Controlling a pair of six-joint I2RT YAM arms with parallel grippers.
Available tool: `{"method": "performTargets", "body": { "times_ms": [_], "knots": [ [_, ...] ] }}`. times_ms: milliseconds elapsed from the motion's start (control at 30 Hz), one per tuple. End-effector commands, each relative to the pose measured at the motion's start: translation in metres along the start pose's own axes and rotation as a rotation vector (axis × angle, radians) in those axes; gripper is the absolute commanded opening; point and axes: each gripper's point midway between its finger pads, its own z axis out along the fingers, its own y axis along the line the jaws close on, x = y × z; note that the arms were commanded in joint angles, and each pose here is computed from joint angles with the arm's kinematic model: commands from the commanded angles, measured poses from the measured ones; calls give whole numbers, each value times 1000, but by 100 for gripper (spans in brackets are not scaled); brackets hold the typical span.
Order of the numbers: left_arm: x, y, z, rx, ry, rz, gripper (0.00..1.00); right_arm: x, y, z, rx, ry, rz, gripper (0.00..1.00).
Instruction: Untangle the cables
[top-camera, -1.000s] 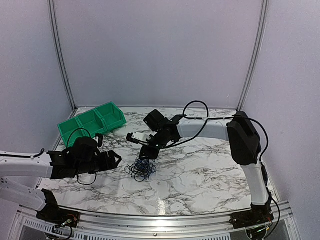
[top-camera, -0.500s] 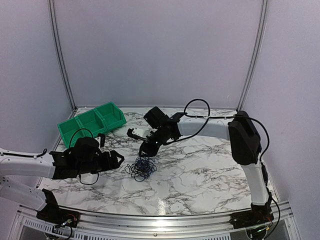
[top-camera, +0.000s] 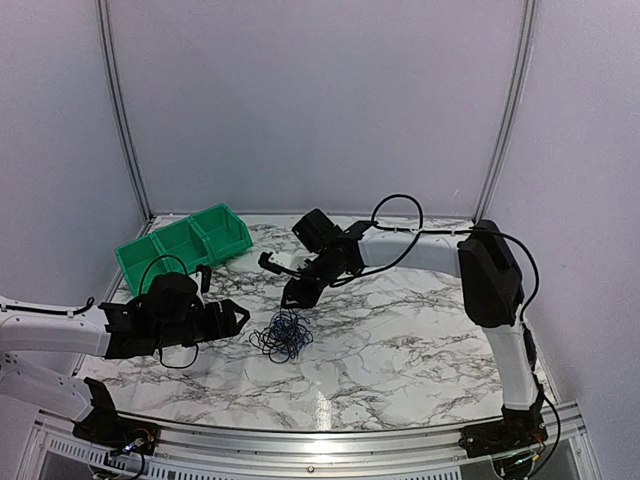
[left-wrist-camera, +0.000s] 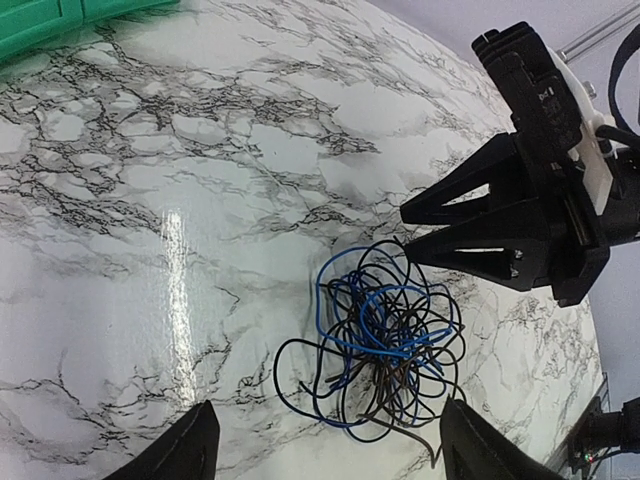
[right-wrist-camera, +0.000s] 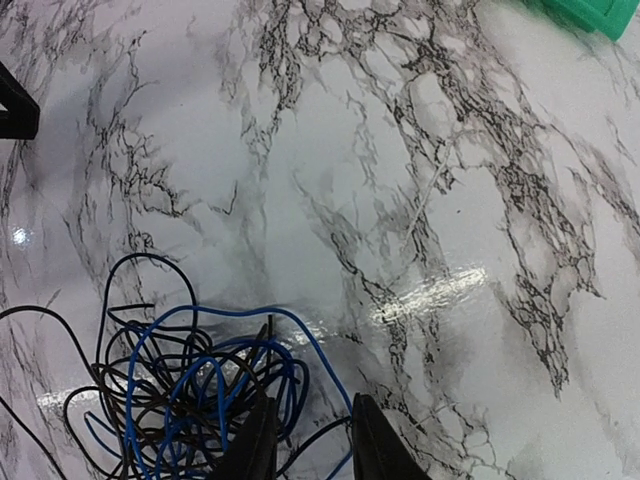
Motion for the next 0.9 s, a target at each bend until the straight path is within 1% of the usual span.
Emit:
{"method": "performTargets", "body": {
  "times_ms": [0, 133, 267, 400, 467, 500, 633, 867],
  "knots": [
    [-3, 0, 3, 3, -15, 5, 79, -11, 5, -1, -59, -27, 16, 26],
    [-3, -2, 8, -3, -8, 6, 78, -6, 7, 6, -79, -6, 28, 25],
    [-2, -2, 11, -8, -3, 6, 78, -1, 6, 11, -78, 7, 38, 20],
    [-1, -2, 13, -12, 0, 5, 78, -2, 4, 13, -72, 9, 43, 18],
    [-2, -2, 14, -11, 0, 3, 78, -3, 4, 12, -72, 4, 44, 15],
    [-1, -2, 15, -11, 3, 4, 78, -5, 4, 11, -73, 2, 41, 10],
    [-5, -11, 20, 22, -5, -8, 78, -14, 6, 1, -72, -24, 35, 1],
    [-14, -32, 37, 139, -73, -114, 79, -39, 11, -30, -56, -103, 15, 0]
  ]
}}
